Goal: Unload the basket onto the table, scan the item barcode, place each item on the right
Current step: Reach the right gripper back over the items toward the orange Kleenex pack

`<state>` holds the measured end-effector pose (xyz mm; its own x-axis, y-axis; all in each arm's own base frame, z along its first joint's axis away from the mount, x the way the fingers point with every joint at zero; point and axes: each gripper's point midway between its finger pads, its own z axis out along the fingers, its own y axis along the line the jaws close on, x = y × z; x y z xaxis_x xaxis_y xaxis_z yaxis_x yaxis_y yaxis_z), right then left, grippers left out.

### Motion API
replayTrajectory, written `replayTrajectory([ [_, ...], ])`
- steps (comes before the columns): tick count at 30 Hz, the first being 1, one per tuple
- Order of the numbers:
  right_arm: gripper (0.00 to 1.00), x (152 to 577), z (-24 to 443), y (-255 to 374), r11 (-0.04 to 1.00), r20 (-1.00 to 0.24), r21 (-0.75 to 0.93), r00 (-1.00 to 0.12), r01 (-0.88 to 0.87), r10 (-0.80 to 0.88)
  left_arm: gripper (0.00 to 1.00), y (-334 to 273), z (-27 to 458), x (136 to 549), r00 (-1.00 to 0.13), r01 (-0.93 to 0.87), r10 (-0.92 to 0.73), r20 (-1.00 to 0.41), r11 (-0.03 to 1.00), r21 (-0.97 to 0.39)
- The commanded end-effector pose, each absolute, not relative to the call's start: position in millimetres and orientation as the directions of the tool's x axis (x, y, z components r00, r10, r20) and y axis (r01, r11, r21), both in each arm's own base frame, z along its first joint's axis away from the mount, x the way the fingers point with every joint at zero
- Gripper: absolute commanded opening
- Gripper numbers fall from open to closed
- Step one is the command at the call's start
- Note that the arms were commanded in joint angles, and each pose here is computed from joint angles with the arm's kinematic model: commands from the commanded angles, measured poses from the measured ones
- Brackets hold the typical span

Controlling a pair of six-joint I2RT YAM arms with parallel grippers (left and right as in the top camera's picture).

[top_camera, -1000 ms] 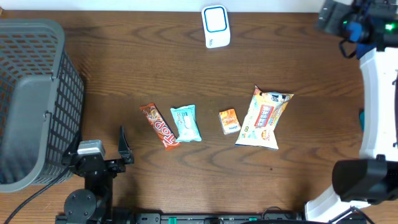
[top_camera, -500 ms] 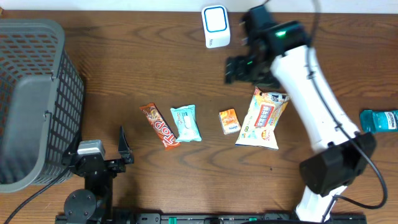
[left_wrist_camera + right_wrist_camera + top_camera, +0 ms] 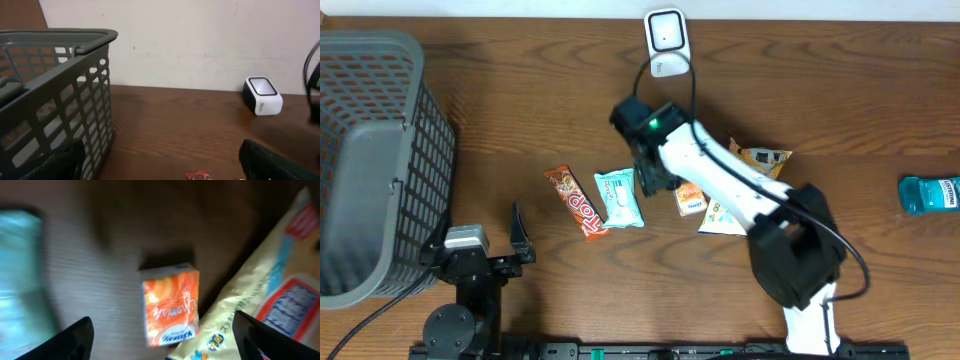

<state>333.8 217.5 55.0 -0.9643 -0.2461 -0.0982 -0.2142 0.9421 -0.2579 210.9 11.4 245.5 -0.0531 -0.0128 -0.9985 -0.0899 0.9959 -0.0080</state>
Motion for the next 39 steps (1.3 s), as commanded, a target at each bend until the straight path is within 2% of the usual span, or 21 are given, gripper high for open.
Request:
replayTrajectory([
  [1, 0.82, 334.1, 42.9, 204.3, 0.922, -0.087, -0.324, -0.964, -0.213, -0.253, 0.98, 13.2, 245.5, 210.9, -0.052, -0.1, -0.018, -0.998, 0.995, -0.013],
  [5, 0.7, 326.1, 31.0, 209.4, 0.936, -0.053, -0.275, -0.969, -0.22, -0.243, 0.98, 13.2, 245.5, 210.9, -0.052, -0.1, -0.018, -0.998, 0.995, -0.013],
  [10, 0.66, 326.0, 26.9, 221.3, 0.951, -0.062, -0.218, -0.969, -0.22, -0.239, 0.98, 13.2, 245.5, 210.9, -0.052, -0.1, -0.018, -0.998, 0.995, -0.013],
  [14, 0.54, 328.4, 26.4, 224.1, 0.962, -0.082, -0.205, -0.976, -0.18, -0.201, 0.98, 13.2, 245.5, 210.9, -0.052, -0.1, -0.018, -0.998, 0.995, -0.013],
  [19, 0.47, 328.5, 20.2, 227.1, 0.971, -0.094, -0.184, -0.981, -0.152, -0.171, 0.98, 13.2, 245.5, 210.9, -0.052, -0.1, -0.018, -0.998, 0.995, -0.013],
  [24, 0.47, 322.5, 3.1, 223.6, 0.975, -0.091, -0.178, -0.984, -0.135, -0.153, 0.98, 13.2, 245.5, 210.9, -0.052, -0.1, -0.018, -0.998, 0.995, -0.013],
  [27, 0.28, 315.8, -3.7, 217.8, 0.977, -0.076, -0.188, -0.99, -0.102, -0.118, 0.98, 13.2, 245.5, 210.9, -0.052, -0.1, -0.018, -0.998, 0.995, -0.013],
  [30, 0.15, 315.9, -3.5, 219.7, 0.981, -0.079, -0.176, -0.992, -0.084, -0.099, 0.98, 13.2, 245.5, 210.9, -0.052, -0.1, -0.018, -0.998, 0.995, -0.013],
  [34, 0.02, 324.4, 3.3, 223.1, 0.988, -0.119, -0.145, -0.993, 0.046, 0.029, 0.98, 13.2, 245.5, 210.9, -0.052, -0.1, -0.018, -0.998, 0.995, -0.013],
  [39, 0.02, 336.7, 11.1, 218.6, 0.923, -0.127, -0.062, -0.92, 0.38, 0.37, 0.98, 13.2, 245.5, 210.9, -0.052, -0.1, -0.018, -0.998, 0.995, -0.013],
])
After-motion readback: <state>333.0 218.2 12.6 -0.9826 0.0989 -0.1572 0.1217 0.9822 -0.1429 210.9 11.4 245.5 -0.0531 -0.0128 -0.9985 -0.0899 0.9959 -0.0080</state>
